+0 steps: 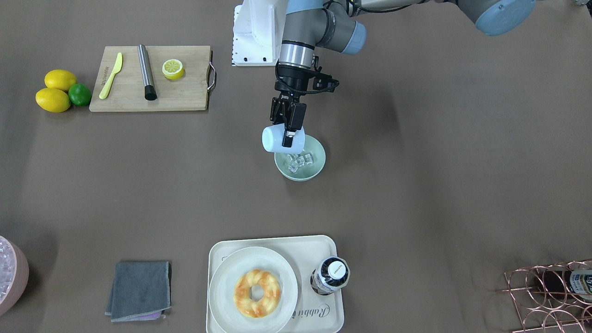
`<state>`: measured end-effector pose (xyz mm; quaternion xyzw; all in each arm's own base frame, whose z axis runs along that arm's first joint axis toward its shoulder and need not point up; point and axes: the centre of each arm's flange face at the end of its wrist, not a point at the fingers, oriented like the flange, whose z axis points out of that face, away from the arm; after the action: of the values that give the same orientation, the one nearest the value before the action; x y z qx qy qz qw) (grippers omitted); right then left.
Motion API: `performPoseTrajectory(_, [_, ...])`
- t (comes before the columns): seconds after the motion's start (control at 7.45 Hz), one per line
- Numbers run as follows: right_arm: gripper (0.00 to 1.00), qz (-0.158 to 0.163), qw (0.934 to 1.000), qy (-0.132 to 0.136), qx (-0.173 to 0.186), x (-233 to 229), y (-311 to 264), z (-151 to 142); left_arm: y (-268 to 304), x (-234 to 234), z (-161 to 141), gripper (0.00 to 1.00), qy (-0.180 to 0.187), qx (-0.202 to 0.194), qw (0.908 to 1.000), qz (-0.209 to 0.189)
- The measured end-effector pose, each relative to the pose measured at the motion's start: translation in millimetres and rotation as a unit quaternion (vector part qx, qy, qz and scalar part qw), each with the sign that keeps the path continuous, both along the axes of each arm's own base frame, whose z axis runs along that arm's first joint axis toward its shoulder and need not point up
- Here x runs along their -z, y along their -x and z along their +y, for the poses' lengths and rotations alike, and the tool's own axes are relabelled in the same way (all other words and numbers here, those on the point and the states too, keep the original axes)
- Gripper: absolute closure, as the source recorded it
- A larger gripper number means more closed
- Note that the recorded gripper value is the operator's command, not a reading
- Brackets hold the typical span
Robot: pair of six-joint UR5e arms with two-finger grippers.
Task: Pour ice into bowl
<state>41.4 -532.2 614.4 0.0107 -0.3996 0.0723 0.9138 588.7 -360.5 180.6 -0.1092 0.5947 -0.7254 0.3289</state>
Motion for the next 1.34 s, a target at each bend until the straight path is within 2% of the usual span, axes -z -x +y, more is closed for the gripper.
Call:
performPoseTrajectory(0.27, [0.01,-0.001,1.0000,-0.004,0.000,5.3,0.2,-2.9,8.7,3.1,-12.3,0.45,0.005,0.019,0.9997,0.016])
performPoseTrajectory(0.4, [0.01,-0.001,1.0000,-0.006,-0.001,8.3,0.2,-4.4,16.1,5.6,-20.0,0.45,0.003,0.023,0.9997,0.010])
performPoseTrajectory(0.67, [0.01,-0.002,1.0000,-0.007,-0.004,13.7,0.6,-8.1,47.9,21.0,-36.9,0.47,-0.009,-0.002,0.9978,-0.065])
performPoseTrajectory(0.8, [0.01,-0.003,0.9999,-0.004,-0.010,20.2,4.0,-11.9,69.9,20.9,-48.1,0.49,0.022,-0.043,0.9882,-0.145])
performPoseTrajectory(0.94, [0.01,-0.005,0.9999,0.001,-0.014,27.1,12.0,-14.5,99.0,12.4,-66.1,0.50,0.057,-0.078,0.9705,-0.221])
performPoseTrajectory(1.07, [0.01,-0.008,0.9997,0.009,-0.019,39.9,27.3,-16.3,125.1,-2.1,-81.8,0.50,0.089,-0.101,0.9466,-0.293])
performPoseTrajectory(1.21, [0.01,-0.009,0.9995,0.016,-0.025,54.0,43.0,-16.6,143.5,-21.6,-91.0,0.51,0.127,-0.121,0.9115,-0.372])
performPoseTrajectory(1.34, [0.01,-0.007,0.9993,0.023,-0.029,67.7,61.2,-16.1,165.7,-44.2,-101.7,0.51,0.167,-0.137,0.8688,-0.446])
